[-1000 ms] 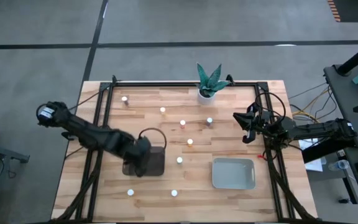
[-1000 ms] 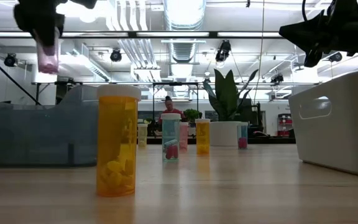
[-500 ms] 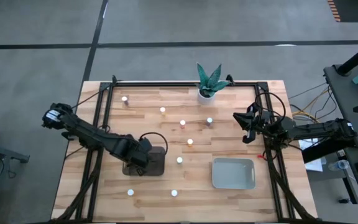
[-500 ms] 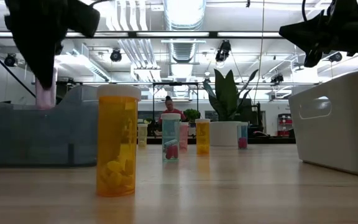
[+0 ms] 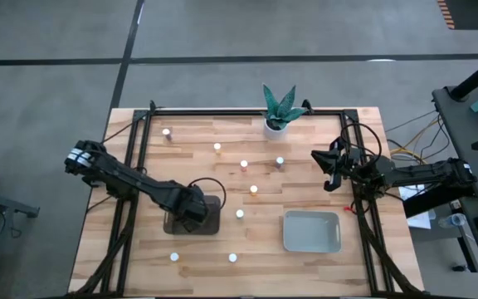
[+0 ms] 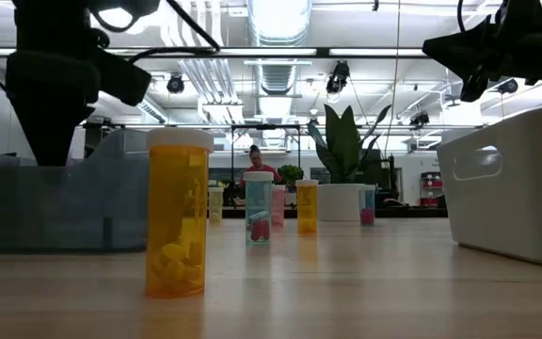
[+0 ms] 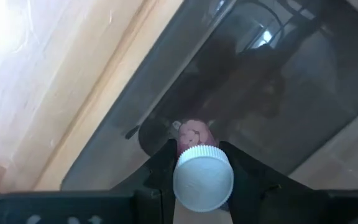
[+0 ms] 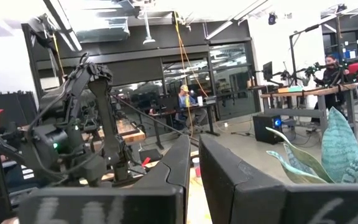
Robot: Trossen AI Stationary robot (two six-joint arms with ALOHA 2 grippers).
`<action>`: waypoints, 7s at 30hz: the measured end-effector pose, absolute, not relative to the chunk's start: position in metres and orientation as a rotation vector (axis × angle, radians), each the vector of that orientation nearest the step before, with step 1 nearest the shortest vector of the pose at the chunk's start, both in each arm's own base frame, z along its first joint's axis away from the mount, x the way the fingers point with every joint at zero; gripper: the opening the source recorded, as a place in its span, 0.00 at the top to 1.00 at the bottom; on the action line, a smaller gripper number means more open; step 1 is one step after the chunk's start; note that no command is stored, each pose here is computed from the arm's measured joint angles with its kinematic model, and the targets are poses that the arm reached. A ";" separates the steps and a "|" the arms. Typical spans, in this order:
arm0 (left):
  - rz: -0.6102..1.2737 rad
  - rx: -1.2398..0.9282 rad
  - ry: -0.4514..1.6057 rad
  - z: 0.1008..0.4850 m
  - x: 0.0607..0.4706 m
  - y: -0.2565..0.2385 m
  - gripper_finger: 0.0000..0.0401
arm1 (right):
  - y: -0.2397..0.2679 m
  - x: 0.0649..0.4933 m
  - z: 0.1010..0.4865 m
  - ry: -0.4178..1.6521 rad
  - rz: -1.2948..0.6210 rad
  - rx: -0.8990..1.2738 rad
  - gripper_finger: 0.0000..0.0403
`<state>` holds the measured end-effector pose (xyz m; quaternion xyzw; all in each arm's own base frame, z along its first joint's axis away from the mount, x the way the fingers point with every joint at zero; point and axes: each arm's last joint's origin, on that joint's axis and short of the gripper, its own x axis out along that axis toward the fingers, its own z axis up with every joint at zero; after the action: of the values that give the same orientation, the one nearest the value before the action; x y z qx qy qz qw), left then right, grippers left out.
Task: Pick and place medicine bottles into bin by pill shape (circle, oval)
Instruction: Put the left pink tablet bottle into the black bin, then put the top orange tablet bottle into the black bin
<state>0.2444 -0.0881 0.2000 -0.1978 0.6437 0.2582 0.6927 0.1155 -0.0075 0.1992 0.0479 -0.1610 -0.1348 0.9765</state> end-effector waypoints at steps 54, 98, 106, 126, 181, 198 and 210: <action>0.614 -0.392 1.452 0.187 0.239 -0.084 0.56 | -0.008 0.115 0.199 -0.324 -0.272 0.095 0.93; 0.102 0.365 0.193 0.314 0.229 -0.054 0.56 | 0.001 0.176 0.265 -0.026 -0.118 0.015 0.93; 0.225 0.390 -0.030 0.309 0.180 -0.037 0.56 | 0.003 0.218 0.285 0.131 -0.123 0.014 0.93; 0.254 0.428 -0.123 0.277 0.141 -0.026 0.56 | 0.005 0.347 0.308 0.438 -0.142 0.011 0.93; 0.266 0.452 -0.124 0.272 0.135 -0.023 0.56 | 0.005 0.382 0.230 1.113 -0.024 -0.097 0.44; 0.265 0.452 -0.125 0.272 0.135 -0.024 0.56 | 0.005 0.374 0.200 1.126 -0.038 -0.060 0.44; 0.265 0.453 -0.125 0.272 0.135 -0.024 0.56 | 0.006 0.371 0.182 1.086 -0.030 -0.047 0.44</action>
<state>0.1345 -0.0235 0.2718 0.2236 -0.0618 0.1311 0.9638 0.3712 0.0065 0.1824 -0.0225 0.5165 -0.0143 0.8559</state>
